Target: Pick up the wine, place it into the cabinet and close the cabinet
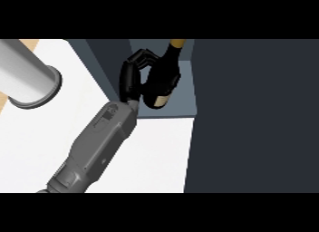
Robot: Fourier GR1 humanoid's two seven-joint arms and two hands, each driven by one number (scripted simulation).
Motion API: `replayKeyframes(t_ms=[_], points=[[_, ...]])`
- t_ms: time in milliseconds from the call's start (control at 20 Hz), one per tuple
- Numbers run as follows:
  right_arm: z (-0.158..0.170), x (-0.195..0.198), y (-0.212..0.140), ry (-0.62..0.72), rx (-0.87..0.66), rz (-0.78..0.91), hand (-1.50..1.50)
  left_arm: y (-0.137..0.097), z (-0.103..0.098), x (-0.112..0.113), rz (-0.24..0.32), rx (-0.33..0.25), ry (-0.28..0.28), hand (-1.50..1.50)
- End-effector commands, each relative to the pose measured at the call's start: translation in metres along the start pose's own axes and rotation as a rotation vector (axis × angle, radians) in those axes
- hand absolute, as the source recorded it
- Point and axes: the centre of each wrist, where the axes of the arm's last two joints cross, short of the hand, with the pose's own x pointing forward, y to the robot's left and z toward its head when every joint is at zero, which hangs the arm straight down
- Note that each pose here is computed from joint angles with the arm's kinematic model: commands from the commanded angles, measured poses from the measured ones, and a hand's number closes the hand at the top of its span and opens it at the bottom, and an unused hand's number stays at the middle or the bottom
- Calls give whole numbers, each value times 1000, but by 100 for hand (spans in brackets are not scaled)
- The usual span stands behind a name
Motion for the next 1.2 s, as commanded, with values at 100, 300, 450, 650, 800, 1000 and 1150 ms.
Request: replayKeyframes(t_ms=[100, 300, 450, 650, 800, 1000, 1150], points=[[-1, 12, -1, -42, 34, -36, -150, 14, -17, -10, -18, 28, -2, 150], [14, 15, -8, -50, 48, -11, -150, 0, -28, -1, -76, 53, -77, 150], [18, 25, -2, -56, 57, -34, -150, 1, -26, -7, -88, 77, -99, 150], [6, 13, 2, -58, 51, -36, -150, 0, -46, 9, -112, 101, -116, 150], [7, 3, 7, -48, 49, -51, -150, 7, -45, 0, -114, 92, -115, 150], [6, 9, -5, -62, 64, -56, -150, -2, -48, 6, -48, 139, -52, 150], [10, 12, 1, -54, 50, -50, -150, 10, -41, -7, 33, 171, -10, 150]])
